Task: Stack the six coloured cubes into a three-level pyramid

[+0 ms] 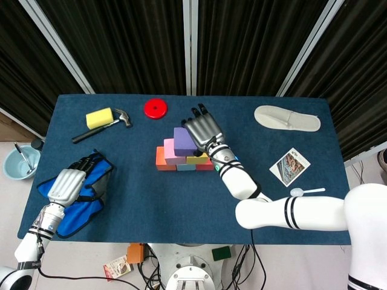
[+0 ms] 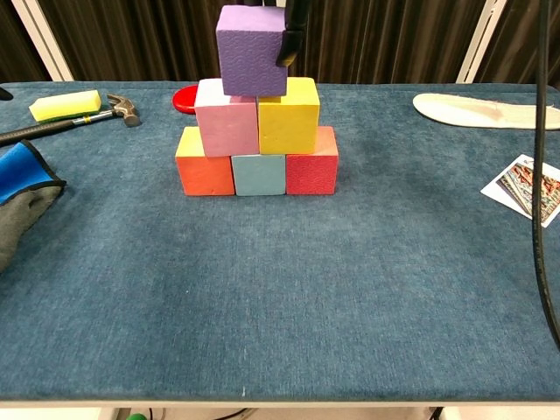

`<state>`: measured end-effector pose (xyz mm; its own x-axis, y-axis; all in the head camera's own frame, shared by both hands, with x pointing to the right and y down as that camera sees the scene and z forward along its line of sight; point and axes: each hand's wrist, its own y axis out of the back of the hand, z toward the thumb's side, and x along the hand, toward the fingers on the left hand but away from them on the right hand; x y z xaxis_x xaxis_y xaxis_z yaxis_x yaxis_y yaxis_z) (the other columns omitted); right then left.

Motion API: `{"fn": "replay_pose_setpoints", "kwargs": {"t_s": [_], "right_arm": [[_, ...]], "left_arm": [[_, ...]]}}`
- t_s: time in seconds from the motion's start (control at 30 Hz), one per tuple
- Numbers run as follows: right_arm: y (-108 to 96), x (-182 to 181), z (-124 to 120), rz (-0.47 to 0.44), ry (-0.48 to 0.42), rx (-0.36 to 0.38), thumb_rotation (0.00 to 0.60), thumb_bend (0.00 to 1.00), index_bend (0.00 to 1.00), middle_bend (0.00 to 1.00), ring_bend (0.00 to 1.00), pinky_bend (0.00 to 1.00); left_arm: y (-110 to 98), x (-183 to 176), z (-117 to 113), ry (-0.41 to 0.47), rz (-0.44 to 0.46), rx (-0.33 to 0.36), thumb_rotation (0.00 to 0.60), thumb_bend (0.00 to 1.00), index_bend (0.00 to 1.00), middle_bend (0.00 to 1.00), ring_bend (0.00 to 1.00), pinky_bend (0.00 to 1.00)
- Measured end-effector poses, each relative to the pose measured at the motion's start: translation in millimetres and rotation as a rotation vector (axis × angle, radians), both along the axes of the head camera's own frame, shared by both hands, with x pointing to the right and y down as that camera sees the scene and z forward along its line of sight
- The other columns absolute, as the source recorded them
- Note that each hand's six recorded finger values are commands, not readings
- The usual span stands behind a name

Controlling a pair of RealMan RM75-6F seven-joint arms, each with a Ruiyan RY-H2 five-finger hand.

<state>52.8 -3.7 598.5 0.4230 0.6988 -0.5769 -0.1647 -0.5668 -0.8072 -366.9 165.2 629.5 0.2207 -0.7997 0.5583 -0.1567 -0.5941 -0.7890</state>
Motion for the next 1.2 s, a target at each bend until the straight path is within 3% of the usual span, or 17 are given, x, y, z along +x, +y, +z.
{"fn": "replay_pose_setpoints", "kwargs": {"t_s": [0.67, 0.87, 1.2], "right_arm": [[0.9, -10.0, 3.6, -0.002, 0.015, -0.006, 0.6, 0.13, 0.39, 0.36, 0.09, 0.0], [2.1, -10.2, 4.9, -0.005, 0.028, -0.008, 0.6, 0.13, 0.39, 0.36, 0.09, 0.0], [2.8, -10.8, 7.9, -0.014, 0.045, -0.006, 0.6, 0.1, 0.29, 0.28, 0.08, 0.0]], "left_arm": [[2.8, -5.3, 3.3, 0.004, -0.01, -0.005, 0.479, 0.19, 0.1, 0.04, 0.1, 0.23], [3.2, -4.9, 3.9, 0.006, -0.01, -0.007, 0.46, 0.19, 0.1, 0.04, 0.1, 0.23], [2.5, -5.3, 5.1, 0.008, -0.013, -0.009, 0.468, 0.19, 0.1, 0.04, 0.1, 0.23]]}}
